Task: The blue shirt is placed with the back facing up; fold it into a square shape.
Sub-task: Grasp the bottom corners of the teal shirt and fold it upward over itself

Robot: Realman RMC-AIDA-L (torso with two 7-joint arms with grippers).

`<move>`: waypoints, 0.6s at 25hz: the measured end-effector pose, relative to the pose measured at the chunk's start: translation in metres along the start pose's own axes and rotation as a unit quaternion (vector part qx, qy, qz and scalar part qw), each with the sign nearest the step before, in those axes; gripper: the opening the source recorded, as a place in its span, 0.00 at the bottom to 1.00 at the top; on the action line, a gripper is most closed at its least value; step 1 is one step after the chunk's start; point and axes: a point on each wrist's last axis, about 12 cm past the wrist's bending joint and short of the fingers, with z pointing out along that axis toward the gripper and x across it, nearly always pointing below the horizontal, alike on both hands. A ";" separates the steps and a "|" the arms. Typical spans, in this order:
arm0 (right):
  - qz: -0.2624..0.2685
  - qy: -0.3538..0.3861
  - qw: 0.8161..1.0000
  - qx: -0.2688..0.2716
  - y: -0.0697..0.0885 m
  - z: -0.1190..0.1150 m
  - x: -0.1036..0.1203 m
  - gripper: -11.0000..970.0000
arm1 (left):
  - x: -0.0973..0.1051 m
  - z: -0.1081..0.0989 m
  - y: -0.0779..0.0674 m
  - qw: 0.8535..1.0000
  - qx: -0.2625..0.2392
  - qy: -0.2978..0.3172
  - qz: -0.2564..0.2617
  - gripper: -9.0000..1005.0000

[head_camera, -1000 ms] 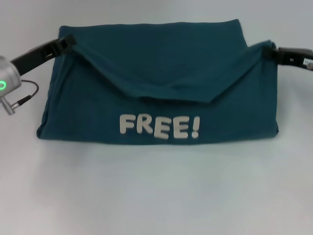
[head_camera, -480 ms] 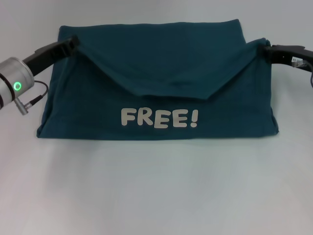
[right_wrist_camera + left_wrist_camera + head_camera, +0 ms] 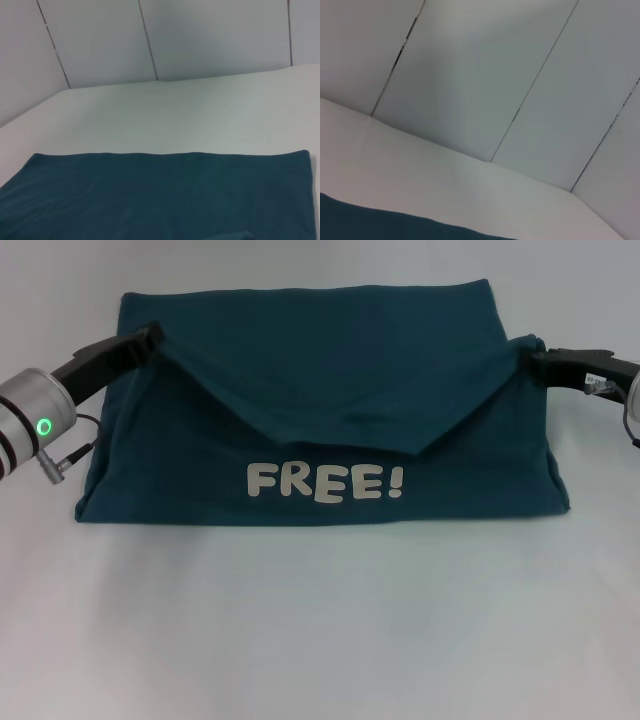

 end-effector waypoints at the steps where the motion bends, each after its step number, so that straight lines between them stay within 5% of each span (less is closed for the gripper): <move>1: 0.000 0.000 1.000 0.000 0.000 0.000 0.000 0.09 | 0.000 0.000 0.000 1.000 0.000 0.000 0.000 0.02; 10: -0.009 0.008 1.000 0.003 0.004 0.002 0.004 0.10 | 0.005 -0.002 0.000 1.000 -0.002 0.002 0.001 0.05; 15: -0.011 0.009 1.000 0.004 0.004 0.002 0.004 0.32 | 0.006 -0.004 0.002 1.000 -0.006 0.000 0.001 0.10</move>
